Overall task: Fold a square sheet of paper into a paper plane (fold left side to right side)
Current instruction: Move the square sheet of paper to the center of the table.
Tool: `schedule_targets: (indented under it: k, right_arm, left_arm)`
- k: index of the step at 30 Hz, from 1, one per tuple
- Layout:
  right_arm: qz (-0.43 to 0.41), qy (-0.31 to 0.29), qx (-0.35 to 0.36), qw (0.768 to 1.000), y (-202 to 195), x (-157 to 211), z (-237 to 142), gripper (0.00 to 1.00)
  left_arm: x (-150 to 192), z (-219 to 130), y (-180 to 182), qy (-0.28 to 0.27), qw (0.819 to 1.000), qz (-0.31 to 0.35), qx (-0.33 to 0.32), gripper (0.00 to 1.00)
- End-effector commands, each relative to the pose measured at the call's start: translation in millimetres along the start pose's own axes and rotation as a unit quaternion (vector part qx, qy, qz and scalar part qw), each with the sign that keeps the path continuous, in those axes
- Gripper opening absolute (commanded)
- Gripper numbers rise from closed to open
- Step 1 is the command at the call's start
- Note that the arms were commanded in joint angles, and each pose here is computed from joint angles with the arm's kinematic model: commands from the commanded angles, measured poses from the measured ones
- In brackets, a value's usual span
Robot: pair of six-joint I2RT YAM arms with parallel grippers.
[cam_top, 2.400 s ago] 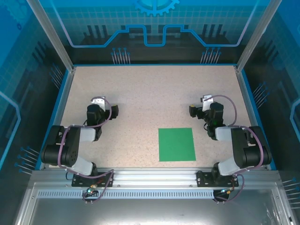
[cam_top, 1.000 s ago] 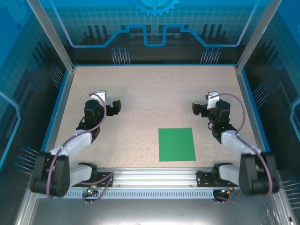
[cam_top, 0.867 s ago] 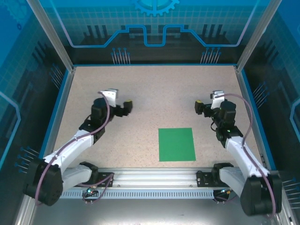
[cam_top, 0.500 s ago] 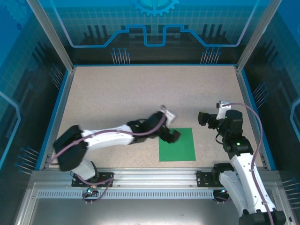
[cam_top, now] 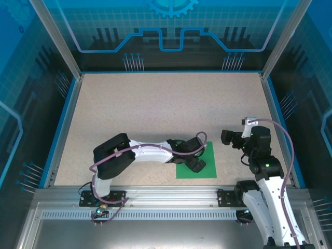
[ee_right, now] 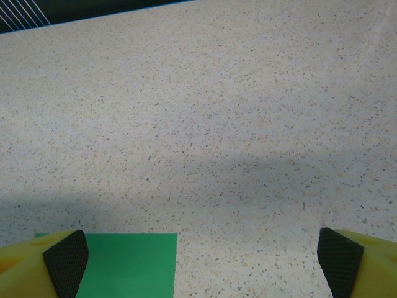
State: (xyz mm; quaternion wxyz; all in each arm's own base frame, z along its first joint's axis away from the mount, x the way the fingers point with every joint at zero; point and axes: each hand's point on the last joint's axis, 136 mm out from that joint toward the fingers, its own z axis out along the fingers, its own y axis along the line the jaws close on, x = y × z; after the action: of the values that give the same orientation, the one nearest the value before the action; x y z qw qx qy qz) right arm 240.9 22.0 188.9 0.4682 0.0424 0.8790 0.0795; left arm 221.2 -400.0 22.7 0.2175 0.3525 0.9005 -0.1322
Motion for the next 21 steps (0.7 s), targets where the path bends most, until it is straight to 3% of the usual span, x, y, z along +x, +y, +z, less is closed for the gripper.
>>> schedule_targets:
  k: [1,11,21]
  right_arm:
    - [0.007,-0.007,0.001,1.000,1,-10,-9,0.99]
    - [-0.002,-0.007,0.006,1.000,0,-11,-11,0.99]
    - [-0.007,-0.001,0.004,1.000,0,-9,-9,0.99]
  left_arm:
    - [1,6,7,0.015,0.999,0.013,-0.028,0.99]
    - [19,34,36,0.052,0.993,0.045,-0.091,0.99]
    - [18,39,104,0.069,0.989,0.045,-0.124,0.99]
